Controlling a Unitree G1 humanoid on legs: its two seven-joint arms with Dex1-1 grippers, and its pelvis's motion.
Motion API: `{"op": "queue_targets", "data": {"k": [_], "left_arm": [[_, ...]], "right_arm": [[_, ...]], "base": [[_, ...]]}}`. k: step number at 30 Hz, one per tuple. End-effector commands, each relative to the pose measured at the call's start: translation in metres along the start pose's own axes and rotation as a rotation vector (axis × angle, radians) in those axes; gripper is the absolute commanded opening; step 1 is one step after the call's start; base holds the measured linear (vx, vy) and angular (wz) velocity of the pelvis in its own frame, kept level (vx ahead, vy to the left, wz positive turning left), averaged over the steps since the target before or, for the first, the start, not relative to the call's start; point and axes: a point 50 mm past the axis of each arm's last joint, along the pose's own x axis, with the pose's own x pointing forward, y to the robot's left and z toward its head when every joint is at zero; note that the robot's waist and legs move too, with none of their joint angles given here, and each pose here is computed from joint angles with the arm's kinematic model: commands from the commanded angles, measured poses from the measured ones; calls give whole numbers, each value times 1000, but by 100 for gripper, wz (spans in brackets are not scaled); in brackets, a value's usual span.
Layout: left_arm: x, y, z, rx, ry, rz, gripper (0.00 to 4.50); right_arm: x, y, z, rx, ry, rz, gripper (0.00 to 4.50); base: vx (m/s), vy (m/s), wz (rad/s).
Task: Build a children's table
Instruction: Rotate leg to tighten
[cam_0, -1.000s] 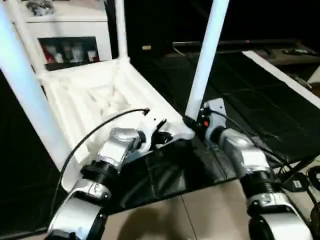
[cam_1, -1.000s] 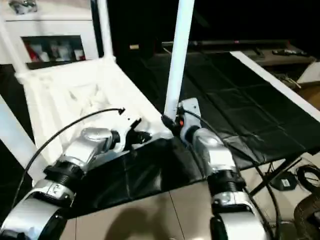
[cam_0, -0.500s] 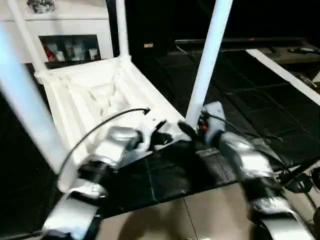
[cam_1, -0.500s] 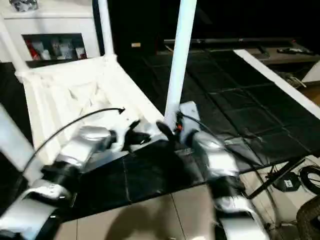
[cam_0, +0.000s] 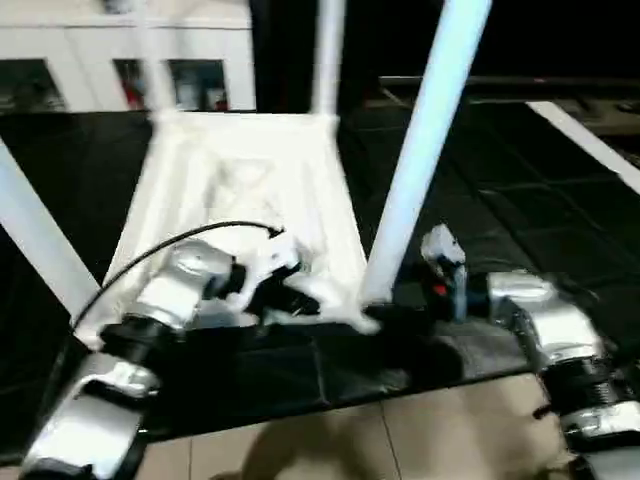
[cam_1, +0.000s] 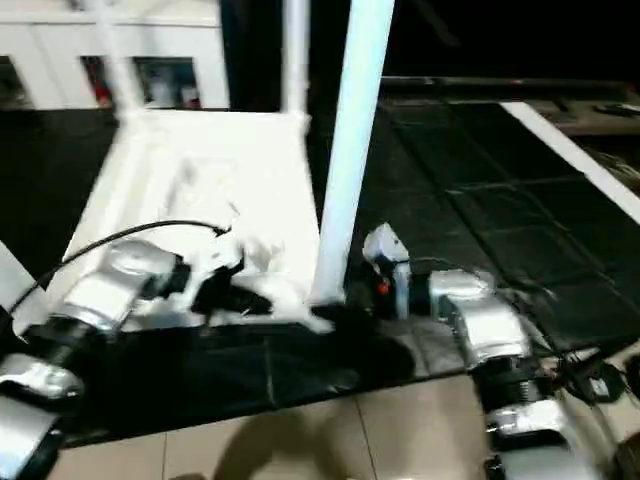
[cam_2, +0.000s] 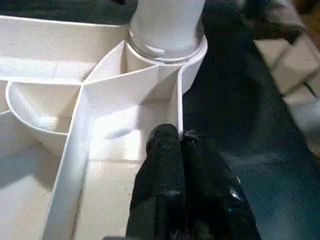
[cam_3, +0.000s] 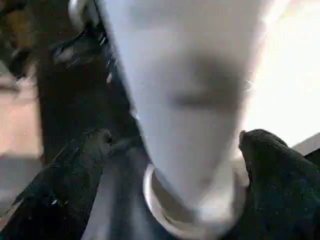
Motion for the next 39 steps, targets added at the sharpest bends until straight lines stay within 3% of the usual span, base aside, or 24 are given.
{"op": "queue_targets", "data": {"k": [1,5,22,25,32,39], "left_arm": [[5,-9,3,58,27,-126,0],[2,-12,2,76,45,-158,0],[4,-18,5,113,47,-218,0],[4,-17,5,113,52,-210,0],[4,-16,3,102,57,-193,0],[10,-11,7,43,-10,-76,0]], "right_arm": [[-6,0,8,-30,9,73,444],[-7,1,9,-56,23,130,444],[10,4,8,-76,5,232,297],[12,4,8,-72,-1,238,286],[14,6,6,-57,-12,264,212],[22,10,1,-3,-82,181,202]], "base": [[0,0,0],[0,0,0],[0,0,0],[0,0,0],[0,0,0],[0,0,0]]}}
